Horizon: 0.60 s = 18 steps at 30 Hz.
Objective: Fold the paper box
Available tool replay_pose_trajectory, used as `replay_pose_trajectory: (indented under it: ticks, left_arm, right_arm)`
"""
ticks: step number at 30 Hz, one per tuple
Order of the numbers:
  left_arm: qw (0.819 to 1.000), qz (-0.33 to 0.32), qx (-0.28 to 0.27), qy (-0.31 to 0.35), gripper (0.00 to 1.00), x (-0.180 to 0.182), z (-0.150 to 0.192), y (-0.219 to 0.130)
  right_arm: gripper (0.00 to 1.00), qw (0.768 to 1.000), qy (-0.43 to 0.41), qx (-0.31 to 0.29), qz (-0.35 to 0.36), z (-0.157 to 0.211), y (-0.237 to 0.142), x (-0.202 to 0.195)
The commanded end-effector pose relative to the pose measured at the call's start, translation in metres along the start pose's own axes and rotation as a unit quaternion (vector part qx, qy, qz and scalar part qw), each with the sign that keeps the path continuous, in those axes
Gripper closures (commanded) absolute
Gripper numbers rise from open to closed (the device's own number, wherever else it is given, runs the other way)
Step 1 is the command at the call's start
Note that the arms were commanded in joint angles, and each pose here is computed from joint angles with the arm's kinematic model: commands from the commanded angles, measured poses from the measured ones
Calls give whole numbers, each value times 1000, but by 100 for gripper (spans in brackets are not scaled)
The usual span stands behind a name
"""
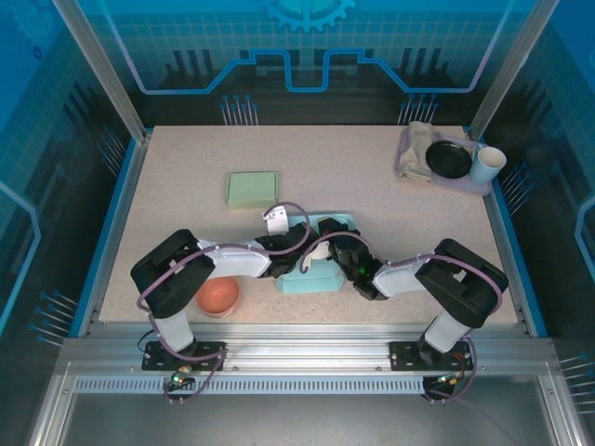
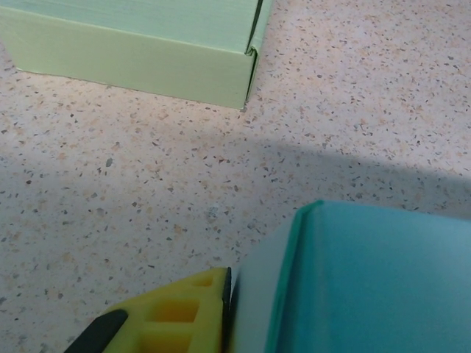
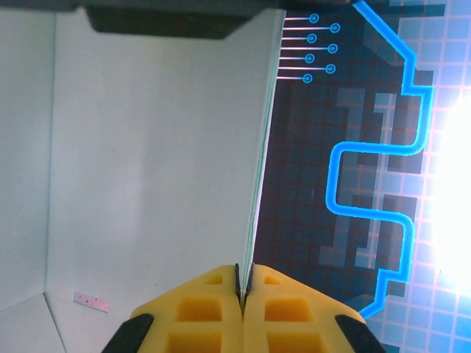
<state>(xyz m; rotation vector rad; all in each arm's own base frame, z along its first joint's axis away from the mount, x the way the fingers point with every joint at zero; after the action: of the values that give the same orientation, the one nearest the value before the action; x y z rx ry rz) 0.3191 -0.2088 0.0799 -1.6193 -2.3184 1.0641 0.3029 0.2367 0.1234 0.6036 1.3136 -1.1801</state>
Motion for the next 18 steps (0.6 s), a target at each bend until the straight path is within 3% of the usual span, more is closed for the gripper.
replay_pose_trajectory:
  ticks: [1,4,10,18]
  left_arm:
    - [982,-174,-75,15,86,80,-24,25]
    - [982,-172,-73,9,82,80,-25,27]
    - [995,-100,-14,20,72,60,-14,30]
    - [999,-9,38,38,67,40,-8,22]
  right_arm:
    - [100,997,33,61,-21,24,-4,11]
    - [100,997,34,59,-22,23,-3,11]
    - [100,997,31,60,-29,23,-1,14]
    - [100,997,37,56,-36,23,-1,16]
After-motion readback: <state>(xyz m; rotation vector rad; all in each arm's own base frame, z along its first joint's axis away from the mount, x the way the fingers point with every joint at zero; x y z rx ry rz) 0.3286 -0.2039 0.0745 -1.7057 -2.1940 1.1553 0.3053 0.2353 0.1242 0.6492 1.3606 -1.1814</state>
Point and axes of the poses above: each hand's point on the last joint's axis, 136 mm out from that joint toward the fingers, its own y axis out along the fingers, its own x axis along the line the jaws close on, z = x × y, the point moved 4 cm from there along -y, back along the fingers, and after that the axes turned 14 degrees about -y, right-handed, at the moved point
